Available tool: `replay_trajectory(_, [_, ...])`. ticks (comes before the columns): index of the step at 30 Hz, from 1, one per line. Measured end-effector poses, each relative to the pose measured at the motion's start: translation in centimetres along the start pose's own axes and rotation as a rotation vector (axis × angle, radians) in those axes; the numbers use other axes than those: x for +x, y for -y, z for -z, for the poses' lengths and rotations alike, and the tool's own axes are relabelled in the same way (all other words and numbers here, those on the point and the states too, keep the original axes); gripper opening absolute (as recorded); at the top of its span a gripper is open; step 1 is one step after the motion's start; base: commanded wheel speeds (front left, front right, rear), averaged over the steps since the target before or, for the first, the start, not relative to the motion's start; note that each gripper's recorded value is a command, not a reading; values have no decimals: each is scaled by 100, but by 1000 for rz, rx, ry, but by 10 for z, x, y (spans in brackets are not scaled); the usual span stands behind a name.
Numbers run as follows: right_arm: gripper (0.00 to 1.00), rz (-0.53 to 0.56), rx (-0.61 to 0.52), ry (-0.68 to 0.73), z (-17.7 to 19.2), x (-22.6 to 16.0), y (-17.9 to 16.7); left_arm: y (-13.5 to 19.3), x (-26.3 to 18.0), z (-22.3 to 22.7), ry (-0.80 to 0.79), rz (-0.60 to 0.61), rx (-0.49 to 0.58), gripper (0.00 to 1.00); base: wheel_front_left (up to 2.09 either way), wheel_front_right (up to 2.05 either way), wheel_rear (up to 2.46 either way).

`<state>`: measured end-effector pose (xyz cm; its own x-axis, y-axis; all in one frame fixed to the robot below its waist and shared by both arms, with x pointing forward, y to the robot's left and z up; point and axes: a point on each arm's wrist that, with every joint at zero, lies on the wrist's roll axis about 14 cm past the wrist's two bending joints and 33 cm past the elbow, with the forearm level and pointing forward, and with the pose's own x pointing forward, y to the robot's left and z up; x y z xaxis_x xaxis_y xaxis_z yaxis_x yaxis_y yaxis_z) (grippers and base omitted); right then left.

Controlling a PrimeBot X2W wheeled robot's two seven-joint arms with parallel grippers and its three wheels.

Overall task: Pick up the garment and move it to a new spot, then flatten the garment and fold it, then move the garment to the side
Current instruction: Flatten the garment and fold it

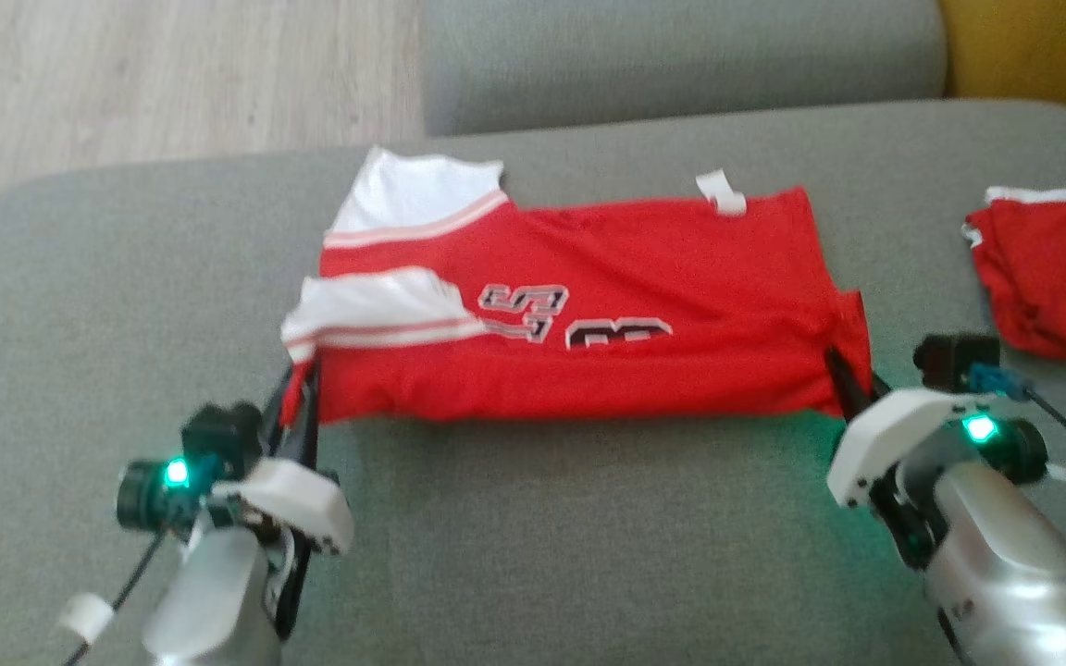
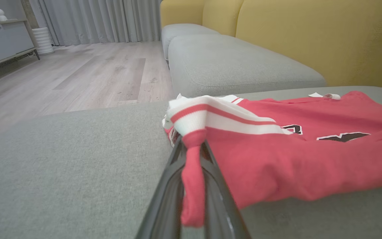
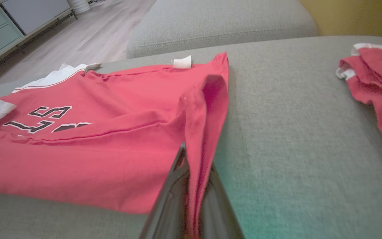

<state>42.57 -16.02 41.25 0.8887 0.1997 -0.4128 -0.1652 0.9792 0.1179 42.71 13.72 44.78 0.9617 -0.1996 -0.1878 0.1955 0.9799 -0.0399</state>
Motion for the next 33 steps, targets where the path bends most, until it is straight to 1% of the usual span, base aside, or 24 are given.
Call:
replay_trajectory(2, [0, 0, 5, -15, 4, -9, 2, 4, -8, 3, -5, 9, 1, 0, 0, 0, 0])
replay_trajectory(9, [0, -15, 63, -83, 20, -34, 7, 10, -34, 22, -64, 7, -71, 0, 0, 0, 0])
replay_trajectory(15, [0, -30, 123, -147, 40, -52, 7, 21, -45, 29, -99, 48, -88, 0, 0, 0, 0])
replay_trajectory(22, [0, -33, 161, -153, 46, -63, 6, 27, -46, 33, -120, 60, -94, 0, 0, 0, 0])
replay_trajectory(30, [0, -44, 216, -101, 38, -58, -4, 31, -39, 40, -140, 72, -96, 0, 0, 0, 0])
replay_trajectory(31, [0, -39, 209, -102, 39, -58, -3, 32, -37, 41, -139, 73, -97, 11, 0, 0, 0])
replay_trajectory(32, [57, -32, 202, -93, 39, -57, -1, 32, -35, 42, -138, 74, -97, 29, 0, 0, 0])
replay_trajectory(33, [100, -23, 209, -81, 38, -56, 0, 32, -33, 43, -138, 75, -95, 79, 0, 0, 0])
